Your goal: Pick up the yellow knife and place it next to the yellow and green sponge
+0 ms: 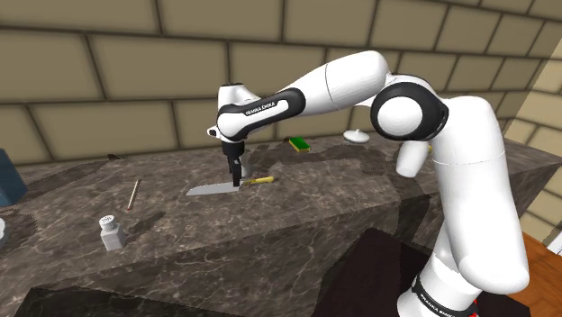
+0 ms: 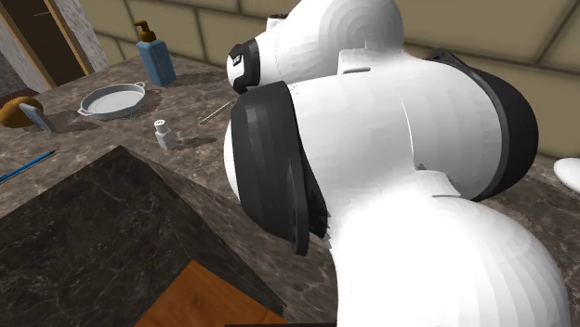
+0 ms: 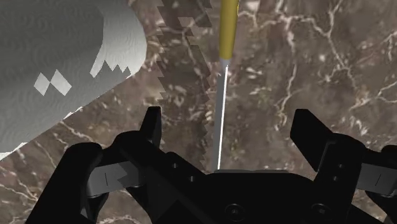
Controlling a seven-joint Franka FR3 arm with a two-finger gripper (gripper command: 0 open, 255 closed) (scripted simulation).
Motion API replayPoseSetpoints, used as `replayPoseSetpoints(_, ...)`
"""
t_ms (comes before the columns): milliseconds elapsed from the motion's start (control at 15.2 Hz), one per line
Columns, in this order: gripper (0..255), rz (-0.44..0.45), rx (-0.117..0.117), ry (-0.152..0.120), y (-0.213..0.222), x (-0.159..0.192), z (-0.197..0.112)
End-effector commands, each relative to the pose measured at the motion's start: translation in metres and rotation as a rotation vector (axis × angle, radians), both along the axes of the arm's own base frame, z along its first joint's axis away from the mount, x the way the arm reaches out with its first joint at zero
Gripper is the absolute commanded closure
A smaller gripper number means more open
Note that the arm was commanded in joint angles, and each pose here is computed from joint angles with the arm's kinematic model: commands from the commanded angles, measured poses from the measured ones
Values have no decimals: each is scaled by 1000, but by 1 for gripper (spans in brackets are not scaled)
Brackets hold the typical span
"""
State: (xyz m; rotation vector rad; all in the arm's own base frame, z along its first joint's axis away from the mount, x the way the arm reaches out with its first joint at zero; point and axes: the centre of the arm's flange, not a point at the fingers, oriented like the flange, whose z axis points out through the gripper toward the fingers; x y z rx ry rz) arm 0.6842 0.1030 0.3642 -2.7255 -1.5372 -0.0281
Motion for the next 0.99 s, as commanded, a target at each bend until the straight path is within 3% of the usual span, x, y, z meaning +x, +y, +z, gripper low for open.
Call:
replayPoseSetpoints(0, 0, 6, 0, -1, 3, 2, -10)
replayPoseSetpoints(330, 0, 6, 0, -1, 3, 3, -34)
replayPoseSetpoints(792, 0, 6, 0, -1, 3, 3, -34)
replayPoseSetpoints(858, 255, 6, 0, -1, 3, 3, -34)
replayPoseSetpoints(924, 255, 6, 0, -1, 3, 3, -34)
